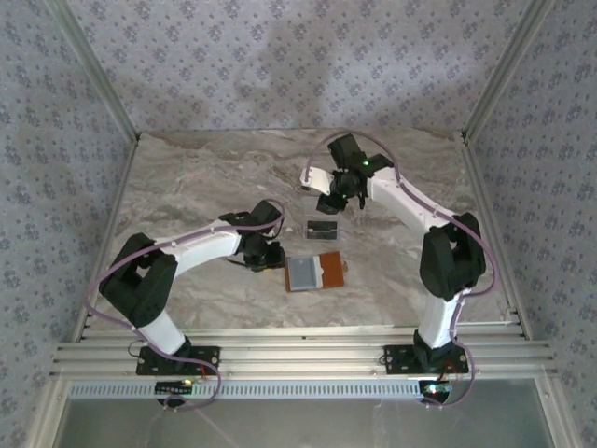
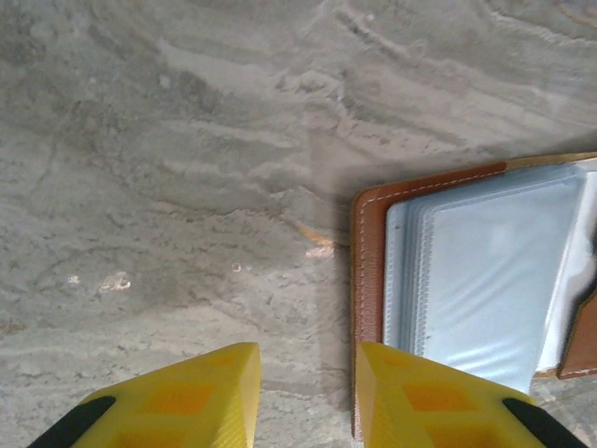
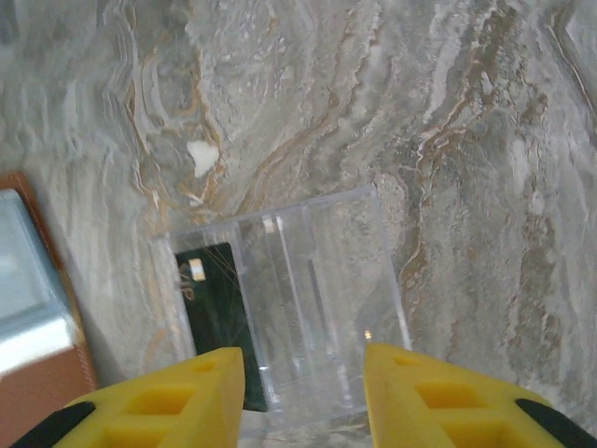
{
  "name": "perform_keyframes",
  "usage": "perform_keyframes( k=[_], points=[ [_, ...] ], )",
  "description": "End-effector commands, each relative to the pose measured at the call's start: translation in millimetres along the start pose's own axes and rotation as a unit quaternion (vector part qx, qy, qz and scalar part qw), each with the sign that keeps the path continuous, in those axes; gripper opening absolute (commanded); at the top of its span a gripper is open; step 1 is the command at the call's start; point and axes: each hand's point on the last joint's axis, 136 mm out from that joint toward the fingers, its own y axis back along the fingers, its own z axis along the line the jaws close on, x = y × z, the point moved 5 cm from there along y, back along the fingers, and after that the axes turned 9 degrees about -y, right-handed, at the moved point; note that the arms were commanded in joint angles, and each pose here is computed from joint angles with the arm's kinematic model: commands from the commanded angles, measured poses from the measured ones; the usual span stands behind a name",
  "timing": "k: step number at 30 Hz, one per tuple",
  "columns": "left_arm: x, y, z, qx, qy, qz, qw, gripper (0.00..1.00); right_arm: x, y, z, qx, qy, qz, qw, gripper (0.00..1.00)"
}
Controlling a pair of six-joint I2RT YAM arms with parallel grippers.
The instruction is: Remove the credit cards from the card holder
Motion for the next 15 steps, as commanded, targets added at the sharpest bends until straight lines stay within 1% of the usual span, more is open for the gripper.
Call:
perform_keyframes(
  k=[1, 4, 8, 10, 12, 13, 15],
  points=[
    [-4, 4, -7, 0.015, 0.004, -0.006, 1.0, 0.34, -6, 9, 9, 0.016, -0.112, -0.03, 0.993, 0.4],
    [-4, 5, -8, 0.021, 0.003, -0.007, 1.0, 0.34, -9, 10, 20, 0.028, -0.204, -0.045, 0.977, 0.39],
    [-4, 7, -9, 0.024, -0.002, -0.011, 1.0, 0.34, -8, 8, 42, 0.04, -0.32, -0.031, 0.946, 0.35],
    [-6, 9, -8, 0.025, -0.003, -0.014, 1.0, 0.33, -4, 5, 52, 0.048, -0.372, -0.015, 0.927, 0.34],
    [-7, 10, -6, 0.026, -0.004, -0.022, 0.999, 0.33, -2, 1, 63, 0.051, -0.408, 0.003, 0.912, 0.34],
    [-9, 11, -4, 0.027, -0.001, -0.025, 0.999, 0.33, 2, -2, 70, 0.05, -0.424, 0.021, 0.904, 0.34],
    [-12, 12, 0, 0.035, 0.009, -0.027, 0.999, 0.33, 6, -7, 80, 0.043, -0.443, 0.044, 0.894, 0.34]
  ],
)
